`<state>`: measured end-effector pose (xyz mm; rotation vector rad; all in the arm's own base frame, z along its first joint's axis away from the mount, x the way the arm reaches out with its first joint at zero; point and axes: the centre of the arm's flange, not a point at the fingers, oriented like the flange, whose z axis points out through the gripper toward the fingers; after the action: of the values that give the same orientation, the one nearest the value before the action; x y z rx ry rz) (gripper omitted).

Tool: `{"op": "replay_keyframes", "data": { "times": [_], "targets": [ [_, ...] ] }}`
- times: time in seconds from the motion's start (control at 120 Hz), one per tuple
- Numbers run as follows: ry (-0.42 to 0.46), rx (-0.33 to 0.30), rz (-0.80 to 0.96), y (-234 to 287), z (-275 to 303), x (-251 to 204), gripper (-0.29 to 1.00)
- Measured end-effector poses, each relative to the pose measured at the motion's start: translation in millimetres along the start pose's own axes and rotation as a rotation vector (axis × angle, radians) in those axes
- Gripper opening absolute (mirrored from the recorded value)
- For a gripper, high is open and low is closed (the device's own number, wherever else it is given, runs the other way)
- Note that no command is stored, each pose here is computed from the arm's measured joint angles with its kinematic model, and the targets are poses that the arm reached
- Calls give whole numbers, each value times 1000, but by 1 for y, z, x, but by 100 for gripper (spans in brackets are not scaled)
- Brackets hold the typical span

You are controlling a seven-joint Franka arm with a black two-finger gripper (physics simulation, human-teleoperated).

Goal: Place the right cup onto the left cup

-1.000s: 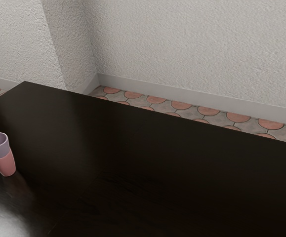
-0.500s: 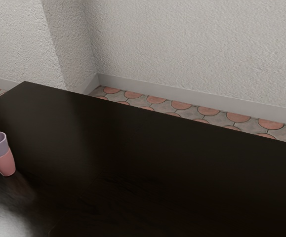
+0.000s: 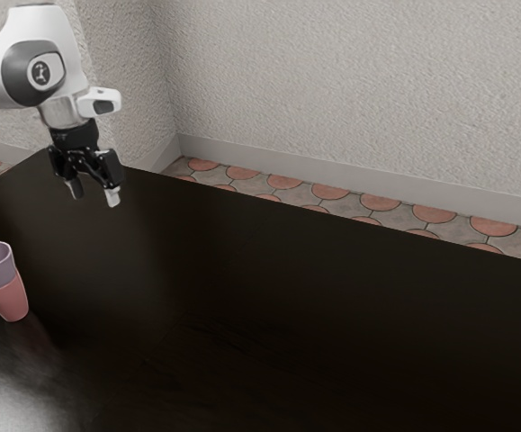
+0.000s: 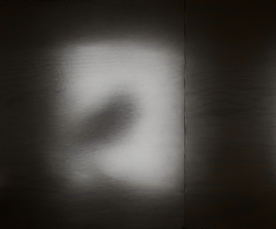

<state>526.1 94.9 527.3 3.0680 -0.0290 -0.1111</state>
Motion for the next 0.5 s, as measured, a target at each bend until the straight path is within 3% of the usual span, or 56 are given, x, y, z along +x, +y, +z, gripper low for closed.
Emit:
{"op": "replay_keyframes", "data": {
  "times": [0.225,0.5],
  "targets": [
    [0,11,2,8,-16,1,70],
    [24,81,75,55,-39,9,70]
  ]
}}
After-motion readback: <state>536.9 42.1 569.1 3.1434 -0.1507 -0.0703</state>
